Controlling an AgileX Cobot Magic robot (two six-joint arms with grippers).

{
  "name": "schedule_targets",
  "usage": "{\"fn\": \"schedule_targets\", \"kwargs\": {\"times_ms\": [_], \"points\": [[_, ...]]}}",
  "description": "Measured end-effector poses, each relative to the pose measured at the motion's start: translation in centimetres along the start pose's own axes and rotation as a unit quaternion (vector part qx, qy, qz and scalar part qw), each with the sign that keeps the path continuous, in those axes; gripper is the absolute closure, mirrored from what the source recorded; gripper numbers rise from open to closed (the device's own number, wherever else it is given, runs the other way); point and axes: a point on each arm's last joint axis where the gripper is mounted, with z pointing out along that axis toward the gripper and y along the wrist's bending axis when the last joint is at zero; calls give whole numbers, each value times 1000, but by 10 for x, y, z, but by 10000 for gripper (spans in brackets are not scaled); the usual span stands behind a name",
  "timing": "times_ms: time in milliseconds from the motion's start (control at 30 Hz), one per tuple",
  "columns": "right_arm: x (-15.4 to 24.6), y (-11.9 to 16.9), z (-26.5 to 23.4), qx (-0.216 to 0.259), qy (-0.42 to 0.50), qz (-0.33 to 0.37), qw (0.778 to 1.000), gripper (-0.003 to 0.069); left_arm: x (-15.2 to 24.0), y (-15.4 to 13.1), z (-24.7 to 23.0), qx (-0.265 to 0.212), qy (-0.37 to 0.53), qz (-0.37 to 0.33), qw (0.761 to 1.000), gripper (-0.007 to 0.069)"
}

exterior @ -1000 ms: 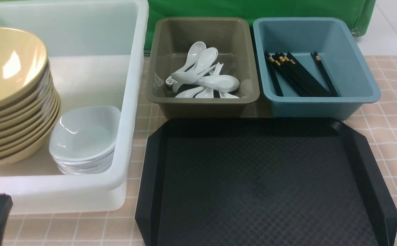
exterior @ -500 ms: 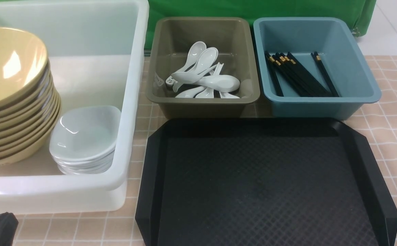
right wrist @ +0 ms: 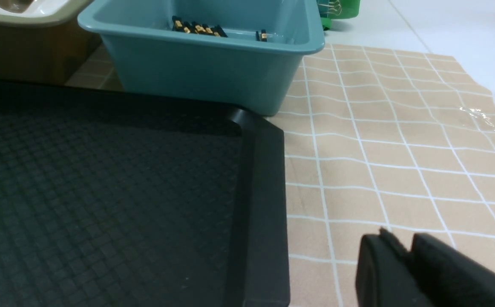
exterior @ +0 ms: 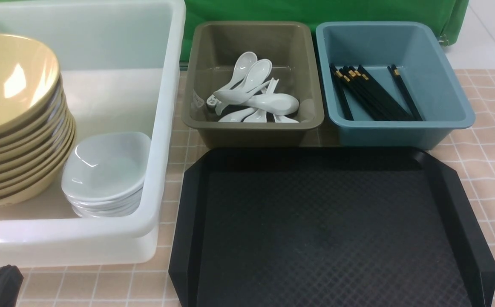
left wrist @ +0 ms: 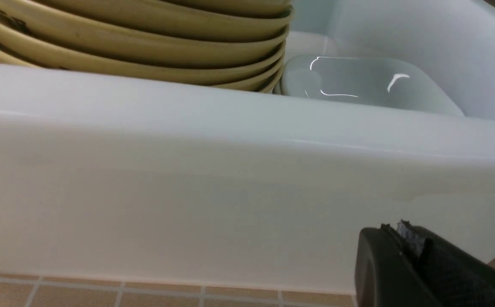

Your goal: On brown table put chopsticks spoon bowls plates into blue grey white boxes.

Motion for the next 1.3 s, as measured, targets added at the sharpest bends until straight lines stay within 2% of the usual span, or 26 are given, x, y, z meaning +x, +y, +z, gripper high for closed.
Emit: {"fn": "schedule_targets", "kwargs": {"times_ms": [1300], "points": [[0,0,0,0,0,0,1000,470,0,0,0,0,0,0,1000,617]]}}
